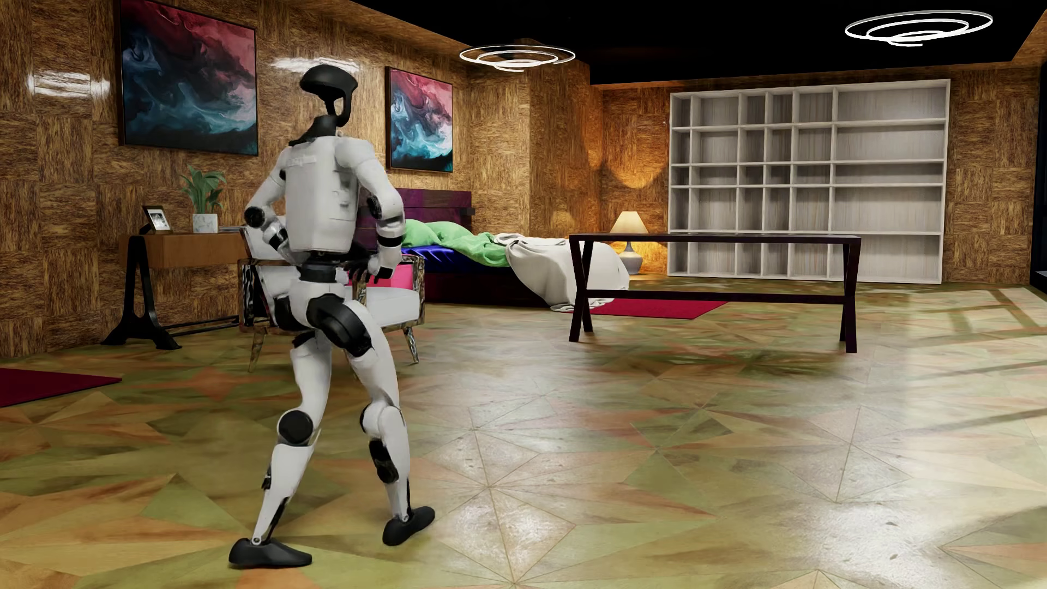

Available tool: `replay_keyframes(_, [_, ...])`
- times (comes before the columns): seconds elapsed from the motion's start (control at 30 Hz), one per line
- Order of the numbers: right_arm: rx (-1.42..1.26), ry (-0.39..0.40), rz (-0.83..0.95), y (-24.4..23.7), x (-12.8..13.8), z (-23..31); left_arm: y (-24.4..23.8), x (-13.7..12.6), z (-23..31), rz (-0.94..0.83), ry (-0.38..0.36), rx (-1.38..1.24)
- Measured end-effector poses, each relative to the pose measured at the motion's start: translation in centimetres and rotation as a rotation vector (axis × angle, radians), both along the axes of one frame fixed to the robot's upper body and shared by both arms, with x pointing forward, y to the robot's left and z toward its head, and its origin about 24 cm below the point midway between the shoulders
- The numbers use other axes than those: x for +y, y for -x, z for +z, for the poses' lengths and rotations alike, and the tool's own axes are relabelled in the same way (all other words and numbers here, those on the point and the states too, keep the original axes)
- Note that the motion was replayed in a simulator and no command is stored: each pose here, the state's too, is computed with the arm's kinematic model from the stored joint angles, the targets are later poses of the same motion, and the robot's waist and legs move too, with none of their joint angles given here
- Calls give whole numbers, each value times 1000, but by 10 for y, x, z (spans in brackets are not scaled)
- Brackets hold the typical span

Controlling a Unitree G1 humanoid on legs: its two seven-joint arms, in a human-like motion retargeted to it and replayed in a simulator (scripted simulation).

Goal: Move towards the dark gray desk

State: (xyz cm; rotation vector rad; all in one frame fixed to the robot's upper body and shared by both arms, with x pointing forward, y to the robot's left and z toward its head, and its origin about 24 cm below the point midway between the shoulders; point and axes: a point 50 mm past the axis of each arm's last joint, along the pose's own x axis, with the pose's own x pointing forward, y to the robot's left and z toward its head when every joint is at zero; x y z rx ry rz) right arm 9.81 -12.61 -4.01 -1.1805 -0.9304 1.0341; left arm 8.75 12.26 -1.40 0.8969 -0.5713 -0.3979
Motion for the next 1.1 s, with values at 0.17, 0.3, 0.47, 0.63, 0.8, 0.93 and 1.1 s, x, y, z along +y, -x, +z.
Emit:
replay_keyframes(0.17, [-27,-51,26,-7,13,6,-1,17,-17,69,-85,41])
replay_keyframes(0.3, [-26,-78,16,-13,22,11,7,34,-21,-34,-167,83])
replay_keyframes(0.47, [51,-74,-10,-11,19,5,1,29,-11,-53,-160,28])
replay_keyframes(0.63, [85,-70,-17,-2,17,3,-4,22,-5,32,-130,-33])
replay_keyframes(0.8, [113,-73,-80,1,13,2,-9,15,-3,27,-106,-77])
replay_keyframes(0.93, [118,-19,-114,3,6,1,-12,8,2,-1,-67,-96])
replay_keyframes(1.1, [139,15,-134,0,-6,5,-9,4,-3,4,-54,-68])
